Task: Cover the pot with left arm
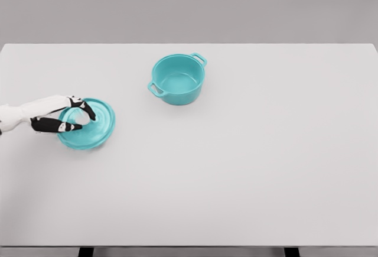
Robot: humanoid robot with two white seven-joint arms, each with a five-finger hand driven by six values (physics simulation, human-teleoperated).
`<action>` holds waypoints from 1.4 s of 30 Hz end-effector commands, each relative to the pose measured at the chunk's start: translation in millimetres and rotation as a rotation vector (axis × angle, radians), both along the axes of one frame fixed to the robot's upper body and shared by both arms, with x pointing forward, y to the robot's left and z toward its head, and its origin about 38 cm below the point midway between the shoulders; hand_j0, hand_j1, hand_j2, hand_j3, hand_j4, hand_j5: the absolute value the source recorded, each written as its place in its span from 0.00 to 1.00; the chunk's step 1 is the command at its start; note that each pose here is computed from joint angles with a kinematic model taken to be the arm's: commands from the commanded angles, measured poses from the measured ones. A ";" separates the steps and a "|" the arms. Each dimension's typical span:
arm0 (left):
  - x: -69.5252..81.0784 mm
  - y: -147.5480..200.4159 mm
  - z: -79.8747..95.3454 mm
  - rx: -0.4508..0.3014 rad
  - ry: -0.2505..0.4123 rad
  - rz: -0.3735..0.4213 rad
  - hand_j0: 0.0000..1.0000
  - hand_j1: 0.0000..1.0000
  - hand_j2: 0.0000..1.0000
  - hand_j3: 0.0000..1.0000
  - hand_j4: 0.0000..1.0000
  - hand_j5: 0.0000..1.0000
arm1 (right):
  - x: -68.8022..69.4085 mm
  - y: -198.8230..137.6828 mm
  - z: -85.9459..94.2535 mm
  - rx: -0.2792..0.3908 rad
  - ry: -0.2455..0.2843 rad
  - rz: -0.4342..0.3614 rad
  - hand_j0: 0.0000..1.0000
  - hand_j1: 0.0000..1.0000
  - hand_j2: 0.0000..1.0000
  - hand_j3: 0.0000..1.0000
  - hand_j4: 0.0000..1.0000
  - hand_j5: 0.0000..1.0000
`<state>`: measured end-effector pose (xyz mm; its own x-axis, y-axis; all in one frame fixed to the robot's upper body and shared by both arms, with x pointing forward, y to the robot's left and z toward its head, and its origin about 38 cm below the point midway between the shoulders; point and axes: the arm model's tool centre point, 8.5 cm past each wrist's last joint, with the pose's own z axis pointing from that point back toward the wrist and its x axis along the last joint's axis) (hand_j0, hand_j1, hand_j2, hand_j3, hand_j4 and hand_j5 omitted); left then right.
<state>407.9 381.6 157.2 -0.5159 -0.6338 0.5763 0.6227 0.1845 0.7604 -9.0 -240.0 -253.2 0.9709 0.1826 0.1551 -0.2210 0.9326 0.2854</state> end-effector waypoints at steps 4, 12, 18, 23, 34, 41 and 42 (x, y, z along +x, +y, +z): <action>2.6 -14.8 15.5 -0.012 -0.039 -0.045 0.56 0.56 0.56 0.56 0.56 0.56 | 0.1 -0.1 0.0 0.000 -0.001 0.000 1.00 1.00 1.00 1.00 1.00 1.00; 14.0 -22.9 33.9 -0.011 -0.084 -0.064 0.56 0.56 0.56 0.56 0.56 0.56 | 0.0 0.1 0.0 0.001 0.000 0.001 1.00 1.00 1.00 1.00 1.00 1.00; 24.5 -40.9 42.6 -0.013 -0.117 -0.099 0.56 0.56 0.56 0.56 0.56 0.56 | 0.1 -0.1 0.0 0.000 -0.001 0.000 1.00 1.00 1.00 1.00 1.00 1.00; 29.6 -52.2 45.1 -0.025 -0.132 -0.115 0.56 0.56 0.56 0.56 0.56 0.56 | 0.1 -0.1 0.0 0.000 -0.001 0.000 1.00 1.00 1.00 1.00 1.00 1.00; 40.4 -63.7 61.9 -0.040 -0.176 -0.132 0.56 0.56 0.56 0.56 0.56 0.56 | 0.0 0.1 0.0 0.001 0.000 0.001 1.00 1.00 1.00 1.00 1.00 1.00; 46.1 -80.8 64.8 -0.031 -0.180 -0.173 0.56 0.56 0.56 0.56 0.56 0.56 | 0.0 0.1 0.0 0.001 0.000 0.001 1.00 1.00 1.00 1.00 1.00 1.00; 46.5 -82.1 65.2 -0.033 -0.181 -0.175 0.56 0.56 0.56 0.56 0.56 0.56 | 0.0 0.1 0.0 0.001 0.000 0.001 1.00 1.00 1.00 1.00 1.00 1.00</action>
